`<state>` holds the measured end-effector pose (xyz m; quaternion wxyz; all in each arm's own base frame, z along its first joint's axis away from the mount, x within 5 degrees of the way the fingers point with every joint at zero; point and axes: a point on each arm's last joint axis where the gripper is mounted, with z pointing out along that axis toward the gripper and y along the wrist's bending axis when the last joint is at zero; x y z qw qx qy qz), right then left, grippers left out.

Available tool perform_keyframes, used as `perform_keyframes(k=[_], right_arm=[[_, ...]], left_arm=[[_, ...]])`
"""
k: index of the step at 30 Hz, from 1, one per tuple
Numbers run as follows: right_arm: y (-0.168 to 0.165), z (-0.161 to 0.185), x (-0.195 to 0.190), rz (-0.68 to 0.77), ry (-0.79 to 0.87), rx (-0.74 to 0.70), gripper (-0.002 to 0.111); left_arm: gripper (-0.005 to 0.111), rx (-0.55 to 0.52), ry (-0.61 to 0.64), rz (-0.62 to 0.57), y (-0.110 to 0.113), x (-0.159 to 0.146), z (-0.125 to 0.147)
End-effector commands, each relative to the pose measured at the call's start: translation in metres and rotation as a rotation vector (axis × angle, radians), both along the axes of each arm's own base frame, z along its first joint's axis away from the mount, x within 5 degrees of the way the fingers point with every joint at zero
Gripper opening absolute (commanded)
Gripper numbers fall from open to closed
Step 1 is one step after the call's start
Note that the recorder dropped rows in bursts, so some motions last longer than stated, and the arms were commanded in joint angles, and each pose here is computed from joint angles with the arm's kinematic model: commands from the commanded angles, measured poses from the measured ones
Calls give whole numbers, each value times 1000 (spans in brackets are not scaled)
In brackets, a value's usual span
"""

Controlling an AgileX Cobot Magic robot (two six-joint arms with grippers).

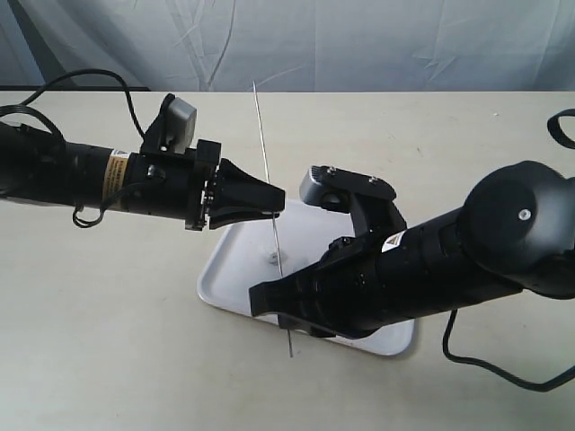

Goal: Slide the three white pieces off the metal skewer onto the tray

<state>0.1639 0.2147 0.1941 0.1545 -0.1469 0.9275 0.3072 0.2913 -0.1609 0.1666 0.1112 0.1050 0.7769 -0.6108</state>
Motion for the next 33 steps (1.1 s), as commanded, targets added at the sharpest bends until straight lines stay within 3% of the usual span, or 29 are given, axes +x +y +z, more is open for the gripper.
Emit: perform_keyframes(k=[1, 5, 10, 18, 27, 33], right_arm=[[0, 1, -5, 37, 24, 0, -1], [0, 0, -10, 73, 71, -7, -1], [0, 0, -15, 112, 114, -15, -1], [-2, -1, -25, 196, 188, -38, -1], [-4, -2, -27, 217, 199, -61, -1], [-10, -6, -27, 203, 206, -142, -1]], left_arm=[[17, -44, -19, 39, -1, 3, 7], [17, -70, -41, 80, 1, 8, 9], [17, -80, -45, 162, 21, 19, 10], [17, -77, -89, 341, 77, 40, 11], [17, 46, -105, 343, 93, 40, 1], [15, 177, -122, 226, 87, 31, -10]])
